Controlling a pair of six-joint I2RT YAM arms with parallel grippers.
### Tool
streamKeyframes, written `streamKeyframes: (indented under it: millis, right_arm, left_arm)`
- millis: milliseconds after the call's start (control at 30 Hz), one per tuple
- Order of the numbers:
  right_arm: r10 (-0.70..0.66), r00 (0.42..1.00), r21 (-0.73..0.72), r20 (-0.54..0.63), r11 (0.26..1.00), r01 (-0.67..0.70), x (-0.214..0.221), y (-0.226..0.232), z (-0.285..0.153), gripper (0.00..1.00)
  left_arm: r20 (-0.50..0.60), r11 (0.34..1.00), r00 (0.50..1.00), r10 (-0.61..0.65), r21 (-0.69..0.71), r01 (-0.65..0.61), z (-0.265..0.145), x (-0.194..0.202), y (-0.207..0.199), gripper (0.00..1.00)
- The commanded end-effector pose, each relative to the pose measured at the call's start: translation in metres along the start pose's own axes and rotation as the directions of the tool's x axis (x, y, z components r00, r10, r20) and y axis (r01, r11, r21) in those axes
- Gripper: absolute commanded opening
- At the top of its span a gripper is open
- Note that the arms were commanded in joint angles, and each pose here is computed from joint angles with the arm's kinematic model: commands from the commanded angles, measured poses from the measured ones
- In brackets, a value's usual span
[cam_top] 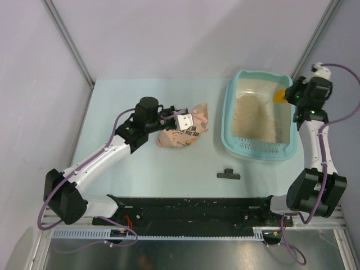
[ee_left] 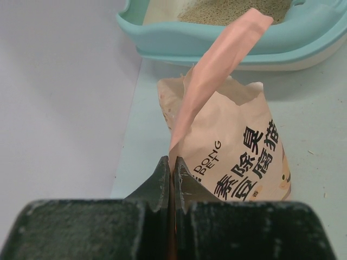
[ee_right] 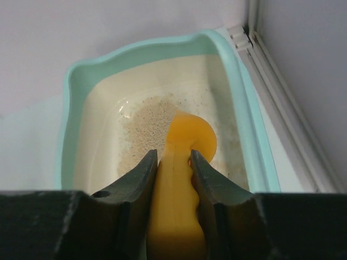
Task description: Fill the litter box with clean litter
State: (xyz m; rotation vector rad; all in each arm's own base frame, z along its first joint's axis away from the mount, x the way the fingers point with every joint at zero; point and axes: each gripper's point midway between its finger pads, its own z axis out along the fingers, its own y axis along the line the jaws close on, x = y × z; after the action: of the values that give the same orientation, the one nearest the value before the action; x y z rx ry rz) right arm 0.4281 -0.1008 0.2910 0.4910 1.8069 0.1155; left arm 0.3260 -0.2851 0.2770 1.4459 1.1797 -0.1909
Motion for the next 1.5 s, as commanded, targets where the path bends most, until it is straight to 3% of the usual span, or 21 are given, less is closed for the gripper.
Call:
streamKeyframes:
  millis: [0,167,200,233,300,333,400,533,667,933,1167,1200,1300,1333,1400,1467]
  right_arm:
    - [-0.425,0.888,0.065,0.178,0.905,0.420,-0.044,0.027,0.009,0.00]
    - [-0.516,0.822,0.008,0.243,0.848,0.530,-0.053,0.058,-0.002,0.00]
    - [-0.511,0.814,-0.072,0.276,0.834,0.547,-0.056,0.078,-0.009,0.00]
    - [-0.505,0.833,-0.228,0.228,0.804,0.549,-0.031,0.097,-0.017,0.00]
    - [-0.468,0.853,-0.388,0.231,0.760,0.522,-0.025,0.127,-0.037,0.00]
    - [-0.428,0.886,-0.535,0.179,0.714,0.452,-0.006,0.151,-0.054,0.00]
    - [-0.419,0.897,-0.628,0.140,0.663,0.408,0.005,0.173,-0.070,0.00]
    - [-0.448,0.889,-0.829,0.094,0.460,0.319,0.032,0.226,-0.125,0.00]
    - [-0.506,0.861,-0.906,0.047,0.341,0.250,0.049,0.249,-0.151,0.00]
    - [-0.590,0.806,-0.950,0.053,0.219,0.223,0.080,0.264,-0.165,0.00]
    - [-0.687,0.725,-0.915,0.048,0.261,0.308,0.120,0.272,-0.139,0.00]
    - [-0.692,0.720,-0.887,0.044,0.305,0.347,0.123,0.277,-0.124,0.00]
    - [-0.616,0.786,-0.785,-0.046,0.509,0.353,0.116,0.288,-0.088,0.00]
    - [-0.561,0.819,-0.746,-0.120,0.595,0.298,0.116,0.291,-0.082,0.00]
    - [-0.541,0.831,-0.693,-0.134,0.651,0.312,0.117,0.292,-0.069,0.00]
    - [-0.576,0.807,-0.687,-0.131,0.639,0.345,0.134,0.297,-0.067,0.00]
  left_arm:
    - [0.182,0.997,0.982,0.049,-0.069,-0.037,-0.014,-0.058,0.022,0.00]
    - [0.173,0.996,0.984,0.048,-0.084,-0.034,-0.017,-0.058,0.024,0.00]
    - [0.167,0.996,0.985,0.047,-0.088,-0.032,-0.017,-0.056,0.024,0.00]
    - [0.165,0.996,0.985,0.045,-0.090,-0.030,-0.018,-0.056,0.024,0.00]
    - [0.154,0.996,0.987,0.045,-0.089,-0.031,-0.018,-0.051,0.022,0.00]
    - [0.153,0.995,0.987,0.046,-0.089,-0.033,-0.018,-0.051,0.022,0.00]
    - [0.149,0.995,0.988,0.048,-0.092,-0.035,-0.019,-0.049,0.021,0.00]
    - [0.155,0.996,0.987,0.046,-0.088,-0.033,-0.022,-0.050,0.019,0.00]
    - [0.150,0.995,0.988,0.046,-0.096,-0.031,-0.024,-0.050,0.019,0.00]
    - [0.133,0.995,0.991,0.029,-0.103,-0.015,-0.025,-0.044,0.018,0.00]
    - [0.146,0.994,0.989,0.035,-0.111,-0.018,-0.030,-0.049,0.019,0.00]
    - [0.148,0.994,0.988,0.035,-0.111,-0.019,-0.031,-0.049,0.019,0.00]
    - [0.158,0.994,0.987,0.018,-0.110,-0.001,-0.033,-0.052,0.018,0.00]
    - [0.159,0.994,0.987,0.007,-0.109,0.010,-0.033,-0.052,0.018,0.00]
    - [0.168,0.995,0.986,-0.021,-0.097,0.038,-0.032,-0.054,0.016,0.00]
    - [0.176,0.994,0.983,-0.046,-0.093,0.063,-0.030,-0.057,0.017,0.00]
